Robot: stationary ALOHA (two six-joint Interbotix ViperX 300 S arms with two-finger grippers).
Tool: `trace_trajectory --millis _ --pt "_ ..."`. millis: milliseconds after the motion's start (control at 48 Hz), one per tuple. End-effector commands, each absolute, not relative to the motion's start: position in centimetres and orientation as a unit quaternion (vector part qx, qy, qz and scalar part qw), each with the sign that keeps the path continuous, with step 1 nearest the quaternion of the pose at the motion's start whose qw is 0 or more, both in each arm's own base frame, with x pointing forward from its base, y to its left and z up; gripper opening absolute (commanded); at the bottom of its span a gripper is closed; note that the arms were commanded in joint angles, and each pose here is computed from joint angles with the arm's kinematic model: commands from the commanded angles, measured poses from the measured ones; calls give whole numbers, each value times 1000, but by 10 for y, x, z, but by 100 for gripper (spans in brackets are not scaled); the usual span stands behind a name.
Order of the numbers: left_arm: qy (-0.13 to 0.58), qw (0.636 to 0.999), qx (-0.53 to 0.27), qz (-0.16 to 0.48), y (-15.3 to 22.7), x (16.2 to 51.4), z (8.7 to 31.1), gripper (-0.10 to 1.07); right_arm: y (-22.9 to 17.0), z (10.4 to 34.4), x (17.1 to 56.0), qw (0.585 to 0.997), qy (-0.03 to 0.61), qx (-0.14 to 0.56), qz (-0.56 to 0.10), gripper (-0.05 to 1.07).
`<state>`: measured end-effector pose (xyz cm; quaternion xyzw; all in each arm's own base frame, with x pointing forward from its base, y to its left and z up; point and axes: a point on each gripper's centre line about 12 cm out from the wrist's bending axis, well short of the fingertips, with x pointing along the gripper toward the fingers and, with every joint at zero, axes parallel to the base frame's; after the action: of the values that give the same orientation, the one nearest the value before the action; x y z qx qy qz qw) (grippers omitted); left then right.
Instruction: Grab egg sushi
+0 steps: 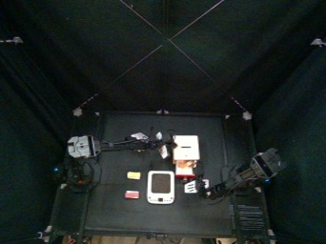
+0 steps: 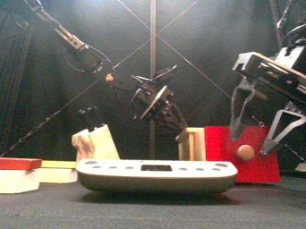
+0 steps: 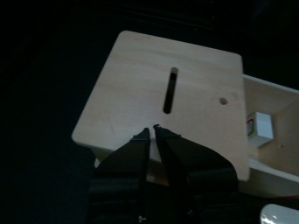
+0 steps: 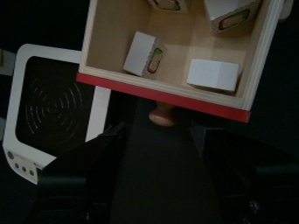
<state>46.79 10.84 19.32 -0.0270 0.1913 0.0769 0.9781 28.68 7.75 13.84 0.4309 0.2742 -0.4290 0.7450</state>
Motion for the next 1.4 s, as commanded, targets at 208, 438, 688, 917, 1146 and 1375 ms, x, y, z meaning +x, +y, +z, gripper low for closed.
trace_trajectory --millis 208,438,688,917,1146,1375 --pt "133 990 -5 37 70 432 247 58 86 159 288 756 264 448 -397 93" --pt "139 990 27 -3 37 386 251 59 98 176 280 780 272 439 -355 93" --pt "158 985 59 -42 9 353 242 65 104 191 275 805 281 415 -318 93" --pt "257 961 93 -49 -8 329 208 84 99 203 273 825 265 400 -297 93" --pt "346 930 115 -40 -21 304 187 98 91 208 268 836 253 392 -288 93" --pt "406 913 53 -8 -19 274 168 98 83 209 264 838 246 392 -289 93"
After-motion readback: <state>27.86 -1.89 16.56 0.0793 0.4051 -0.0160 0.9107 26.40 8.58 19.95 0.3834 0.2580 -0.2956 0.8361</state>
